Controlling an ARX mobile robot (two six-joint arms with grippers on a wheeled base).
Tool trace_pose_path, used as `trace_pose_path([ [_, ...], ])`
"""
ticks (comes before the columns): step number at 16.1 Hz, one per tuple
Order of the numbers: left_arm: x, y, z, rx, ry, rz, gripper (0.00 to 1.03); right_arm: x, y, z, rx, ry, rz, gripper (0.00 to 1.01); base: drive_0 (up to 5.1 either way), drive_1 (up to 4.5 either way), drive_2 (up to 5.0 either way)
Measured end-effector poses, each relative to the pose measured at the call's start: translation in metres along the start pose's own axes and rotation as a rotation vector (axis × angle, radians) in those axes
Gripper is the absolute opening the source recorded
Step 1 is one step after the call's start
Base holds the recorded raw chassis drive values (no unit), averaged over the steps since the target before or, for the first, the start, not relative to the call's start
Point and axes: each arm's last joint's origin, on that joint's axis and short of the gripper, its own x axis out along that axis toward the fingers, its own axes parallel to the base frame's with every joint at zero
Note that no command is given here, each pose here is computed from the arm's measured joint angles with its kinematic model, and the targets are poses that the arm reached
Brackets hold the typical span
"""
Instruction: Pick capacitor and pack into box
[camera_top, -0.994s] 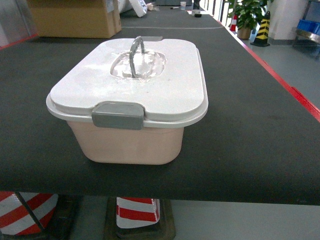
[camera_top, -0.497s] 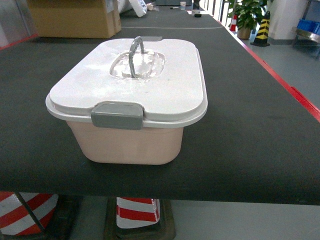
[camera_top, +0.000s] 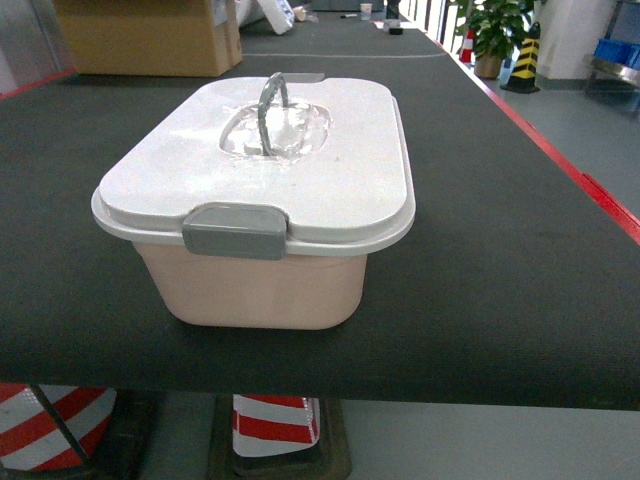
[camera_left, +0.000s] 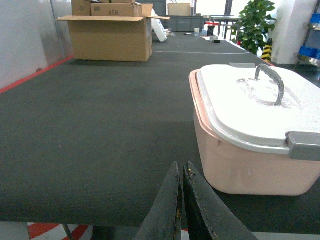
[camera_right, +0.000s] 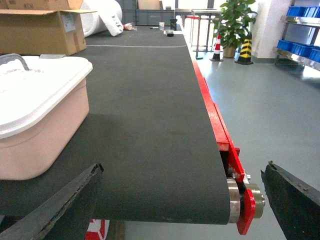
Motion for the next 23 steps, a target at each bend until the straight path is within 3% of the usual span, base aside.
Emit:
trace_pose_path([
  [3, -0.011, 0.000, -0.006, 0.000, 0.040, 0.000, 0.02, 0.000, 0.000, 0.000, 0.000, 0.000, 0.000, 0.98, 0.0, 0.00, 0.0],
  [4, -0.012, 0.000, 0.000, 0.000, -0.009, 0.000, 0.02, 0.000, 0.000, 0.000, 0.000, 0.001, 0.000, 0.98, 0.0, 0.00, 0.0],
  [5, -0.012, 0.000, -0.005, 0.000, 0.026, -0.001, 0.02, 0.000, 0.000, 0.000, 0.000, -0.001, 0.000, 0.98, 0.0, 0.00, 0.0],
  [7, -0.012, 0.000, -0.003, 0.000, 0.015, 0.000, 0.02, 0.000, 0.000, 0.000, 0.000, 0.000, 0.000, 0.98, 0.0, 0.00, 0.0],
  [8, -0.012, 0.000, -0.004, -0.001, 0.016, 0.000, 0.13, 0.000, 0.000, 0.000, 0.000, 0.000, 0.000, 0.98, 0.0, 0.00, 0.0],
  [10, -0.012, 0.000, -0.004, -0.001, 0.016, 0.001, 0.20, 0.000, 0.000, 0.000, 0.000, 0.000, 0.000, 0.98, 0.0, 0.00, 0.0],
  [12, -0.012, 0.000, -0.004, -0.001, 0.016, 0.000, 0.38, 0.000, 0.000, 0.000, 0.000, 0.000, 0.000, 0.98, 0.0, 0.00, 0.0],
  [14, -0.012, 0.000, -0.004, -0.001, 0.016, 0.000, 0.63, 0.000, 0.000, 0.000, 0.000, 0.000, 0.000, 0.98, 0.0, 0.00, 0.0],
  [16, -0.012, 0.000, -0.004, -0.001, 0.016, 0.000, 0.72, 0.000, 0.000, 0.000, 0.000, 0.000, 0.000, 0.98, 0.0, 0.00, 0.0],
  [17, -0.012, 0.000, -0.004, 0.000, 0.016, 0.000, 1.00, 0.000, 0.000, 0.000, 0.000, 0.000, 0.000, 0.98, 0.0, 0.00, 0.0],
  [23, -0.012, 0.000, -0.004, 0.000, 0.016, 0.000, 0.98, 0.000, 0.000, 0.000, 0.000, 0.000, 0.000, 0.98, 0.0, 0.00, 0.0],
])
